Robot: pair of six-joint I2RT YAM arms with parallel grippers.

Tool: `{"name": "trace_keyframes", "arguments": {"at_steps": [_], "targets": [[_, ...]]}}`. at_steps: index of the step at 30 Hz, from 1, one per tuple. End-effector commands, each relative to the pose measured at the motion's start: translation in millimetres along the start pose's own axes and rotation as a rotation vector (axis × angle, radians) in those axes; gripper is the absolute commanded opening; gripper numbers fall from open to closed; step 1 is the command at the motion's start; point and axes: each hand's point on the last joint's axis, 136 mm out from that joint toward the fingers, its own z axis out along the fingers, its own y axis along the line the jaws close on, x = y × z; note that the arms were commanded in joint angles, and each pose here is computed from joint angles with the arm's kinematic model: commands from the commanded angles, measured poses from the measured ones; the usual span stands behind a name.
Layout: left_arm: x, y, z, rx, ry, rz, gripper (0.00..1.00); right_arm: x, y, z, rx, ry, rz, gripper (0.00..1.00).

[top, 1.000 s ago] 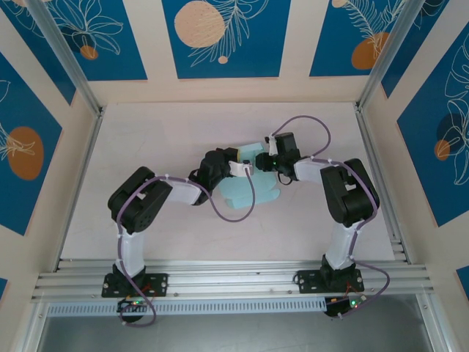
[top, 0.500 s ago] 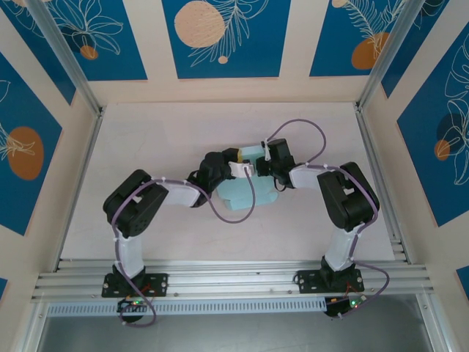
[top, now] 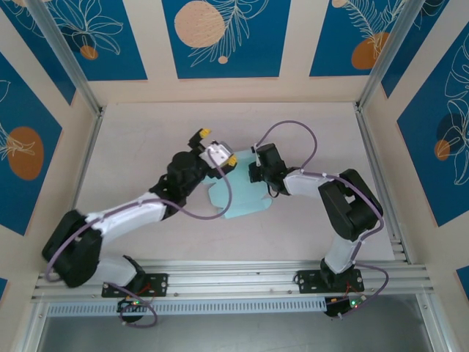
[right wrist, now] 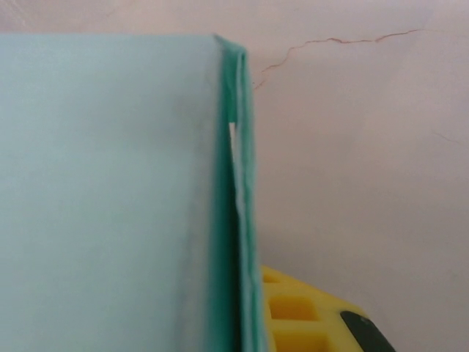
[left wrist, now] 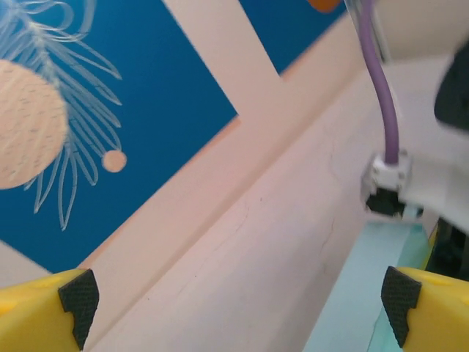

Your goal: Fold the paper box

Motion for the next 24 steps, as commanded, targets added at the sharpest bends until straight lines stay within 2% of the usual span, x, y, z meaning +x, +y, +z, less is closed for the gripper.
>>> {"name": "trace_keyframes", "arguments": {"at_steps": [1, 6, 11, 15, 17, 21, 24], "targets": [[16, 18, -33, -0.089, 0.054, -0.337, 1.00, 4, 6, -12, 0.031, 0.000, 0.012, 0.00], [47, 67, -96, -0.384, 0.064, -0.644, 1.00, 17, 10, -18, 0.099, 0.019, 0.031, 0.00], [57, 77, -124, -0.428, 0.120, -0.749, 1.00, 25, 13, -23, 0.137, 0.015, 0.042, 0.00], [70, 76, -126, -0.451, 0.185, -0.769, 1.00, 28, 13, -25, 0.157, 0.017, 0.050, 0.00], [82, 74, -120, -0.446, 0.261, -0.780, 1.00, 30, 13, -27, 0.163, 0.018, 0.051, 0.00], [104, 64, -100, -0.371, 0.403, -0.862, 1.00, 33, 10, -29, 0.176, 0.021, 0.052, 0.00], [110, 57, -84, -0.315, 0.461, -0.896, 1.00, 33, 10, -31, 0.176, 0.018, 0.060, 0.00]]}}
